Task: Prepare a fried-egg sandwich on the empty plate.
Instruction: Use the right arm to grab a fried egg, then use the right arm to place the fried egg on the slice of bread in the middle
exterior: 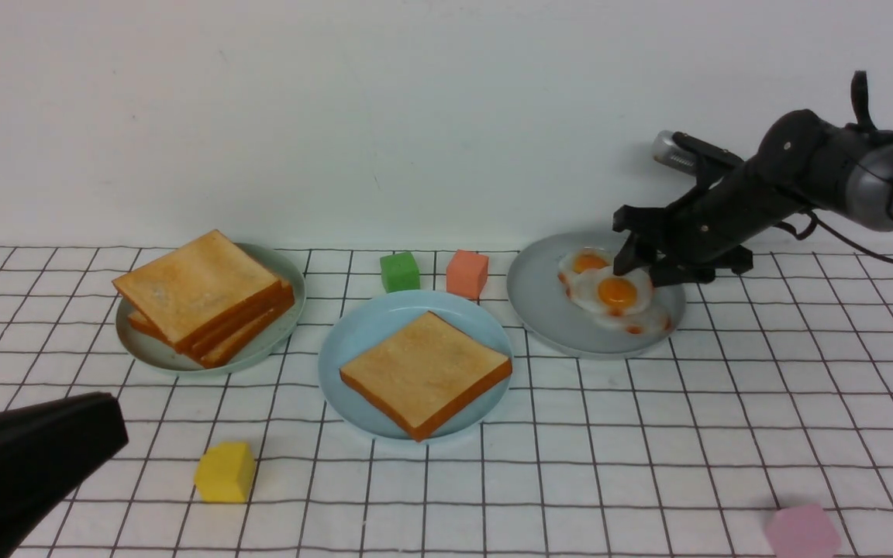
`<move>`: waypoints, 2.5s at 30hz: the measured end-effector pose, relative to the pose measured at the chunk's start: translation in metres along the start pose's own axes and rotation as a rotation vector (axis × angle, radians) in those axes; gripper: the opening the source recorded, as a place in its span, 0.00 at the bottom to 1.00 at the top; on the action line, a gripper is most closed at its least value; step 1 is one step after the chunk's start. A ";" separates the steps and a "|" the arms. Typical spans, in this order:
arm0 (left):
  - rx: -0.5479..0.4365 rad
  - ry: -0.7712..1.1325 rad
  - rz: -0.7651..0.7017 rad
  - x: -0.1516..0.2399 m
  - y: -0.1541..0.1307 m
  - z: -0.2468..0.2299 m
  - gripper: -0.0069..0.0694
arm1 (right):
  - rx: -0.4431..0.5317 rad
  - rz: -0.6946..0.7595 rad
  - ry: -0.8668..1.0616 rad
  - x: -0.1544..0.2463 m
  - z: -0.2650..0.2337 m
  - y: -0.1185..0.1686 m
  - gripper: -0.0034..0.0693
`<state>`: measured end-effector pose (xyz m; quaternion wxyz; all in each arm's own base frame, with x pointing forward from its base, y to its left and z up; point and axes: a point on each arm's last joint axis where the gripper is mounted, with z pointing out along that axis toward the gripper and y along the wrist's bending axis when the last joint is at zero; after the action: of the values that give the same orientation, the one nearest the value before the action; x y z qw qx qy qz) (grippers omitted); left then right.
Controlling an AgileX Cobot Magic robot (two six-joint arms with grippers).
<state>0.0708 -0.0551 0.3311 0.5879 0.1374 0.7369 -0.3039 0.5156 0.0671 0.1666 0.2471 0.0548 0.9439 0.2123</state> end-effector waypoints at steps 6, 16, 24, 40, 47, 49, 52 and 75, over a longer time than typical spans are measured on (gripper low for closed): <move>0.001 0.000 -0.006 0.000 0.000 0.000 0.07 | -0.006 0.014 -0.005 0.001 0.005 -0.002 0.58; 0.006 0.001 -0.021 0.000 -0.001 0.000 0.07 | -0.006 0.016 -0.003 0.001 0.006 -0.002 0.50; 0.006 0.001 -0.021 0.000 -0.001 0.000 0.07 | -0.022 0.027 0.004 0.000 0.003 0.000 0.25; -0.002 0.017 0.001 0.002 0.000 0.000 0.08 | -0.104 -0.073 0.031 -0.011 -0.070 0.034 0.15; -0.006 0.023 0.009 0.002 0.001 0.000 0.08 | -0.446 -0.205 0.136 0.006 -0.118 0.101 0.15; -0.006 0.023 0.011 0.002 0.001 0.000 0.08 | -0.499 -0.228 0.160 0.014 -0.119 0.115 0.15; -0.007 0.023 0.011 0.002 0.001 0.000 0.08 | -0.548 -0.262 0.237 0.042 -0.100 0.142 0.15; -0.008 0.031 0.012 0.003 0.001 0.000 0.09 | -0.449 -0.044 0.220 0.087 0.023 0.133 0.18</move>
<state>0.0704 -0.0550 0.3283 0.5789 0.1443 0.7463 -0.2952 0.4509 0.2141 0.1670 0.1534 -0.0455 0.8953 0.4157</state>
